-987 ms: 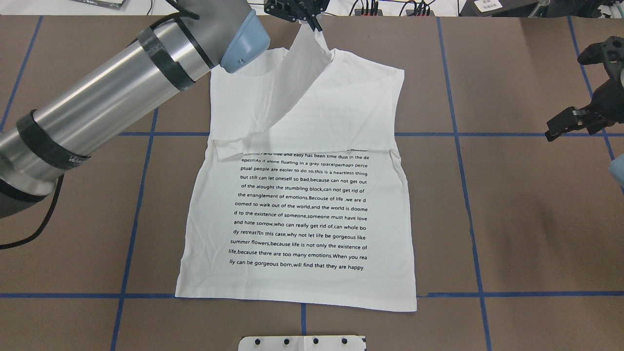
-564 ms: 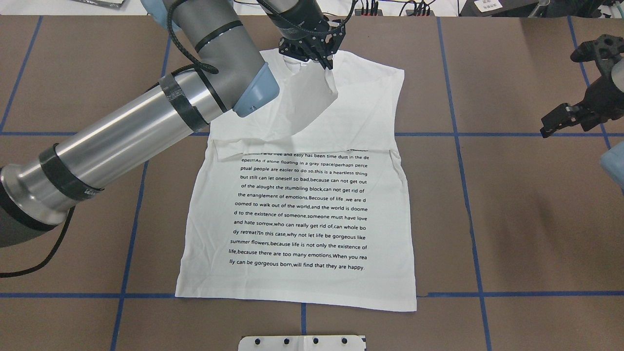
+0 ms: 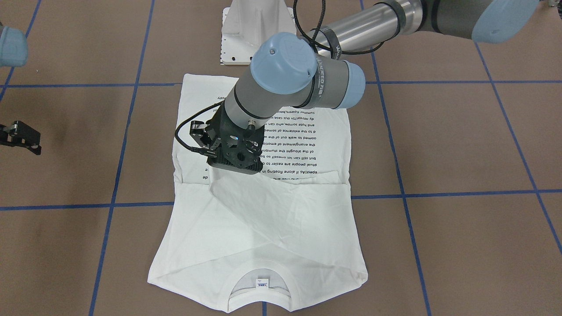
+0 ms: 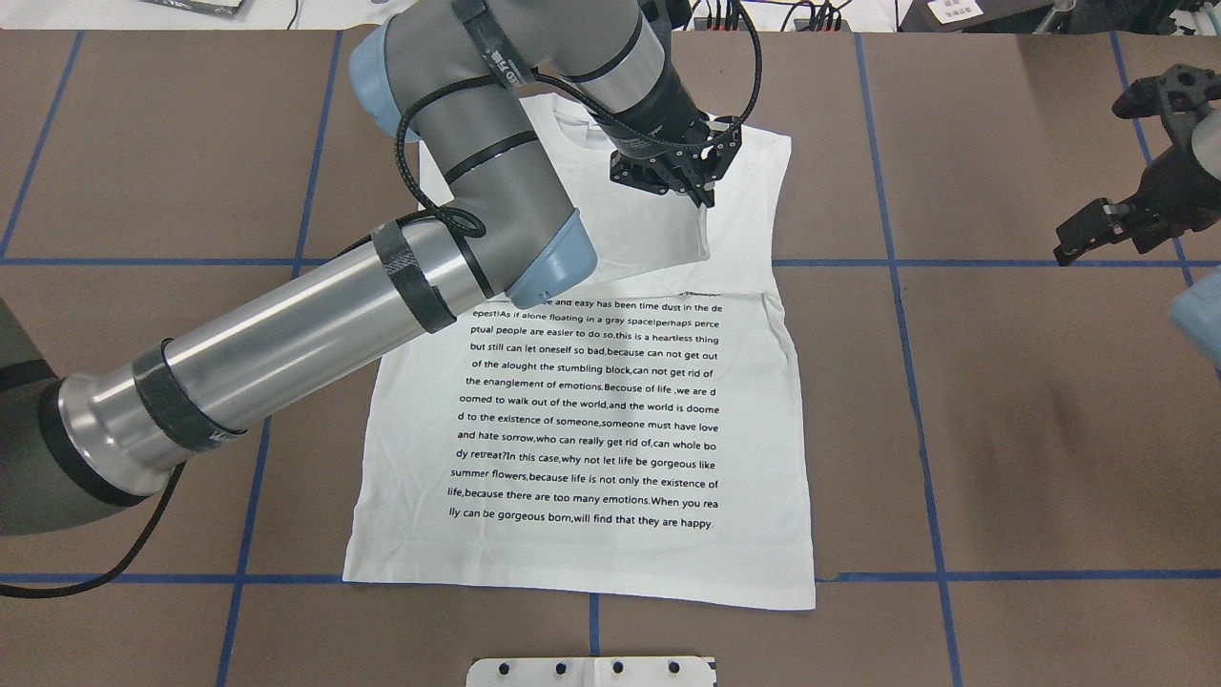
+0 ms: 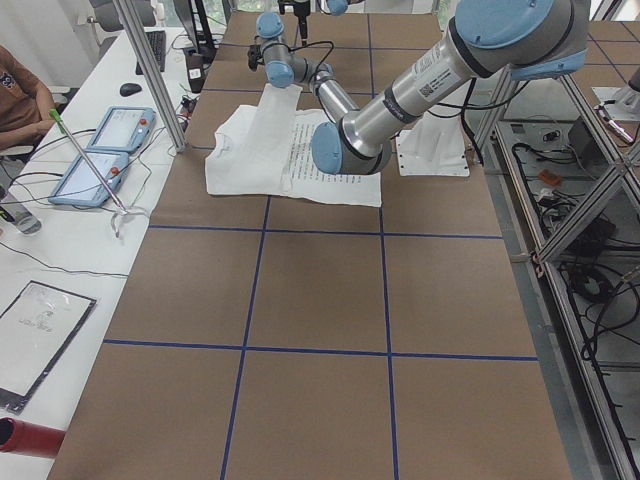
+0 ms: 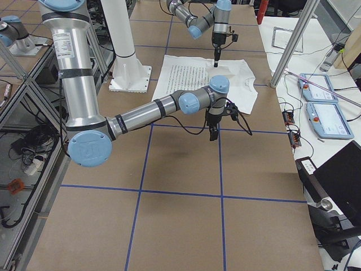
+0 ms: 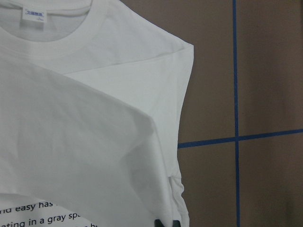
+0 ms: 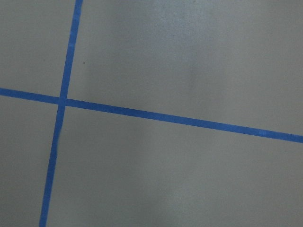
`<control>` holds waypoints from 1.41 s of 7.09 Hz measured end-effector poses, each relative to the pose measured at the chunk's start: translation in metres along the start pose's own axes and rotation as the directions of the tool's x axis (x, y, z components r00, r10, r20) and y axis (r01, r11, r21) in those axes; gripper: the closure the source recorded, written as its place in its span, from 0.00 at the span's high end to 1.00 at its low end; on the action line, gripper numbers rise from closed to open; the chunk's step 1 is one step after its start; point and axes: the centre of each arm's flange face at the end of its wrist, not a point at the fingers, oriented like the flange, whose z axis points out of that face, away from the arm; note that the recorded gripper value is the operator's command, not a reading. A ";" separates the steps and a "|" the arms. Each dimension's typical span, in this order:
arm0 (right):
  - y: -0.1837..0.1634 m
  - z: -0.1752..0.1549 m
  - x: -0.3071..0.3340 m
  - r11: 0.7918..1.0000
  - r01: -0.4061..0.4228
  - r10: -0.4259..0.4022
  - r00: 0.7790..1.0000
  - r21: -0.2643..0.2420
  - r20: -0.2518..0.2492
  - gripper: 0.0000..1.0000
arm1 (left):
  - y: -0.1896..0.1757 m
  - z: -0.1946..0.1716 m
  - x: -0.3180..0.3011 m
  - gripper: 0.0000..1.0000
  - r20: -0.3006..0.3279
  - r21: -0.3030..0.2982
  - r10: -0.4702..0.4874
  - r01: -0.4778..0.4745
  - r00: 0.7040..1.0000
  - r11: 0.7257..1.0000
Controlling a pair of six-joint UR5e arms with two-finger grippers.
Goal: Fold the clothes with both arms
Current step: 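Release the sleeve and lift the left gripper off the shirt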
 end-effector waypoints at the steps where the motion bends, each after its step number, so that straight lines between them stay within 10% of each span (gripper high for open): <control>1: -0.001 0.000 -0.001 1.000 0.000 0.000 1.000 0.001 0.001 1.00 | 0.002 0.001 0.003 0.00 -0.011 0.011 0.005 -0.005 1.000 1.000; 4: -0.011 -0.002 -0.008 1.000 0.005 -0.005 1.000 0.005 0.009 1.00 | -0.004 0.017 -0.009 0.00 -0.044 0.084 0.030 -0.026 0.999 0.996; 5: -0.014 -0.002 -0.010 1.000 0.004 -0.004 1.000 0.005 0.013 1.00 | -0.003 0.024 -0.015 0.15 -0.047 0.094 0.034 -0.030 0.998 0.995; 6: -0.016 -0.002 -0.012 1.000 0.004 -0.004 1.000 0.005 0.017 1.00 | 0.002 0.031 -0.016 0.99 -0.050 0.097 0.040 -0.035 0.998 0.995; 10: -0.030 -0.012 -0.026 0.999 0.021 -0.021 0.999 0.025 0.029 1.00 | 0.030 0.044 0.003 0.99 -0.138 0.110 0.026 -0.011 0.990 0.994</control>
